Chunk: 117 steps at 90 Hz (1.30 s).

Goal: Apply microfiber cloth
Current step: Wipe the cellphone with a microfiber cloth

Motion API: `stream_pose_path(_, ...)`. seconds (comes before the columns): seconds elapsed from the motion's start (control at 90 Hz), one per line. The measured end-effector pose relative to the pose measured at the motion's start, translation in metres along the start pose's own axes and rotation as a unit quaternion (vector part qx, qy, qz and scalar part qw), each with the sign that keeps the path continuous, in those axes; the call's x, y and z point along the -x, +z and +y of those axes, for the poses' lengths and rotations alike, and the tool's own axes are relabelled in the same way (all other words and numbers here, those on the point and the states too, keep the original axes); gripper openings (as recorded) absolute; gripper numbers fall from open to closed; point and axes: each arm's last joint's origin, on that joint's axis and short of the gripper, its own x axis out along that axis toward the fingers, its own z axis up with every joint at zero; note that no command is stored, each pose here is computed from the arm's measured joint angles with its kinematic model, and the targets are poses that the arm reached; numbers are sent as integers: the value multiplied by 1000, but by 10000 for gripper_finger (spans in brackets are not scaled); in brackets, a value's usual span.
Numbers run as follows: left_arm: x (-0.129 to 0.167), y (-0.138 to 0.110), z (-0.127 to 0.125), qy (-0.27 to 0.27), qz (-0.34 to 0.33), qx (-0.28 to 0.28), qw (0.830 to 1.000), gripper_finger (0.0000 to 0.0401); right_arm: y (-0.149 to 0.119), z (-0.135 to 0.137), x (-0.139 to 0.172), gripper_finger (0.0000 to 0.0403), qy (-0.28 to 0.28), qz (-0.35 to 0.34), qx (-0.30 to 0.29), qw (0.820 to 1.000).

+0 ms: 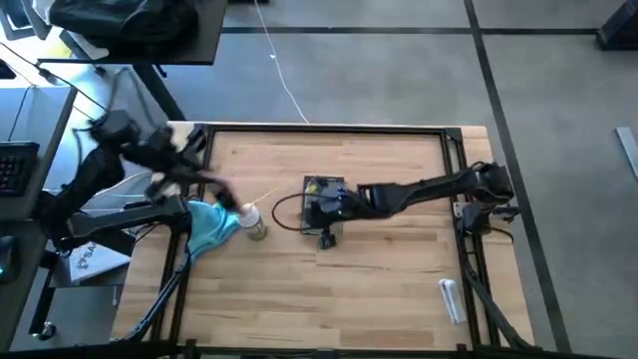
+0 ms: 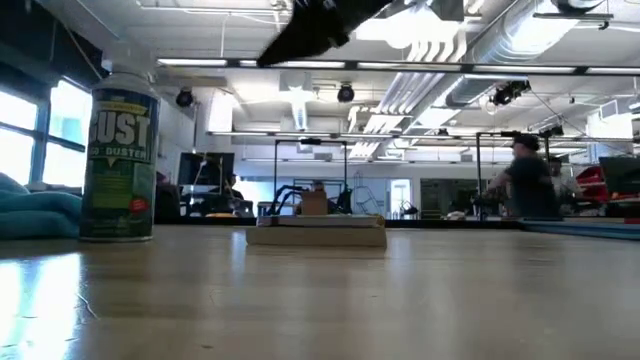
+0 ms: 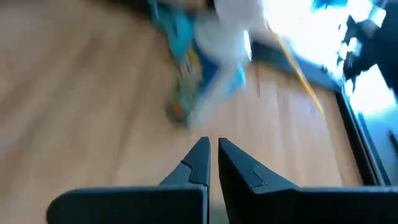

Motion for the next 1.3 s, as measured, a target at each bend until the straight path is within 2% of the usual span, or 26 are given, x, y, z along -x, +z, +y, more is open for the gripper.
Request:
stream_pose_path(0.089,11,-5,-18,-50,9,26,998,10,-5,19,-11,0,-7,-79,-6,997)
stream_pose_path(0.2,26,-14,-35,-33,0,49,998,10,-9,39,-32,0,-30,-153,-17,988)
stream_pose_path(0.267,34,-20,-43,-10,-15,53,998,10,-11,48,-51,0,-31,-160,-22,986)
stream_pose_path(0.467,46,-37,-54,5,-41,66,997,10,-16,66,-112,0,-9,-149,-81,986)
stream_pose_path(0.644,45,-44,-51,9,-34,82,996,10,-22,68,-150,0,-44,-138,-123,982)
stream_pose_path(0.856,45,-45,-52,-10,-25,69,997,10,-40,52,-179,0,-131,-102,-186,968)
stream_pose_path(1.0,45,-45,-52,-20,-21,59,998,10,-53,25,-186,0,-170,-87,-220,957)
stream_pose_path(1.3,45,-47,-52,-21,-15,39,999,10,-76,-24,-191,0,-206,-45,-224,951)
